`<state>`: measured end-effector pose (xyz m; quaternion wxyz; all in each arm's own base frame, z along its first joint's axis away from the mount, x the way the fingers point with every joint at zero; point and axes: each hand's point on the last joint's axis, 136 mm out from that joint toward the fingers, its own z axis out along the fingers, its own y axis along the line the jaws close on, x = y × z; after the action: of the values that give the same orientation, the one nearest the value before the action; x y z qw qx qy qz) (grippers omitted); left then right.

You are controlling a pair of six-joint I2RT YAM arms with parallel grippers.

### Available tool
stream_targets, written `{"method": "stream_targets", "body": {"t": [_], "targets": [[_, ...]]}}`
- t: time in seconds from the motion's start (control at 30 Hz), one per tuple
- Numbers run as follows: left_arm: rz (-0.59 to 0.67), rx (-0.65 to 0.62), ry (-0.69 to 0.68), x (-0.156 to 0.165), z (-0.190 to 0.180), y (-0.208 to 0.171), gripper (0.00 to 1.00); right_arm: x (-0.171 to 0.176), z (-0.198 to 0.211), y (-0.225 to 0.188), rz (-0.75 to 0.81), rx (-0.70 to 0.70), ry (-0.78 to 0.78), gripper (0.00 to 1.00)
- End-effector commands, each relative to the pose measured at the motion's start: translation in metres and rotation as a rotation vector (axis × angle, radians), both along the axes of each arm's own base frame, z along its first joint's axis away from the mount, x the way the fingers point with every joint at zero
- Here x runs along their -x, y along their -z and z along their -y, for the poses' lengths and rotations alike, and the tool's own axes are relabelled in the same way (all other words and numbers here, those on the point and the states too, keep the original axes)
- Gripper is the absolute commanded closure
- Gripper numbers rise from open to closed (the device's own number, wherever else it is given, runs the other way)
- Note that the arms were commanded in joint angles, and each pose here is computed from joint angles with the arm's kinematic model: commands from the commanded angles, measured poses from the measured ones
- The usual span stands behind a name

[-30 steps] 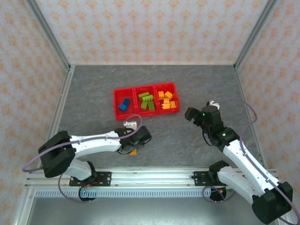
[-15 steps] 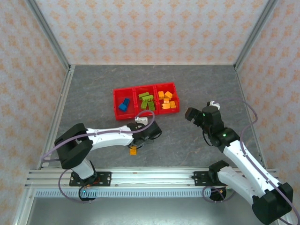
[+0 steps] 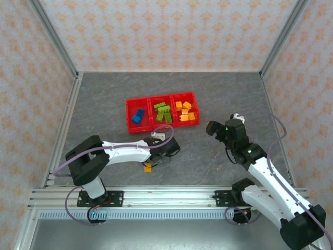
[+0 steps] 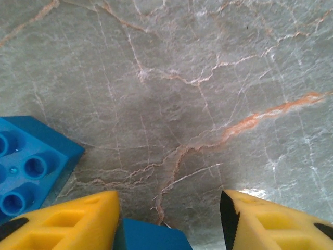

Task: Sort the legos into containers by color
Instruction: Pick up the lego from the middle-left of the table.

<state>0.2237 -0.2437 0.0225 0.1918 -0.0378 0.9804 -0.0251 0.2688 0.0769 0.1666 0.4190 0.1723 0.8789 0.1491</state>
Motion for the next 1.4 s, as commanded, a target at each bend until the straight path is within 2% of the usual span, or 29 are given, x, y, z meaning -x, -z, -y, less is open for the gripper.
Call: {"method": "stream_targets", "body": {"t": [0.0, 0.2, 0.4, 0.53, 0.77, 0.93, 1.1, 1.37], "targets": [[-0.021, 0.009, 0.028, 0.008, -0.002, 0.005, 0.39, 0.001, 0.008, 0.003, -0.001, 0.026, 0.03, 0.0], [-0.045, 0.005, 0.029, 0.013, -0.004, 0.013, 0.39, 0.001, 0.008, 0.003, 0.0, 0.021, 0.03, 0.0], [-0.048, -0.001, 0.027, 0.012, -0.002, 0.013, 0.52, 0.0, 0.008, -0.001, 0.006, 0.023, 0.031, 0.0], [-0.026, -0.022, 0.009, 0.007, -0.005, 0.006, 0.55, 0.001, 0.008, -0.002, 0.006, 0.027, 0.03, 0.0], [0.001, -0.047, -0.005, -0.001, -0.005, -0.008, 0.68, 0.0, 0.008, -0.004, 0.011, 0.029, 0.028, 0.0], [0.062, -0.012, -0.034, -0.012, -0.001, -0.033, 0.76, -0.001, 0.007, -0.008, 0.023, 0.03, 0.021, 0.0], [0.142, 0.011, -0.061, -0.033, -0.004, -0.075, 0.77, -0.003, 0.008, -0.011, 0.033, 0.041, 0.023, 0.0], [0.227, -0.056, -0.101, -0.094, -0.051, -0.131, 0.77, -0.003, 0.01, -0.011, 0.026, 0.055, 0.027, 0.0]]}}
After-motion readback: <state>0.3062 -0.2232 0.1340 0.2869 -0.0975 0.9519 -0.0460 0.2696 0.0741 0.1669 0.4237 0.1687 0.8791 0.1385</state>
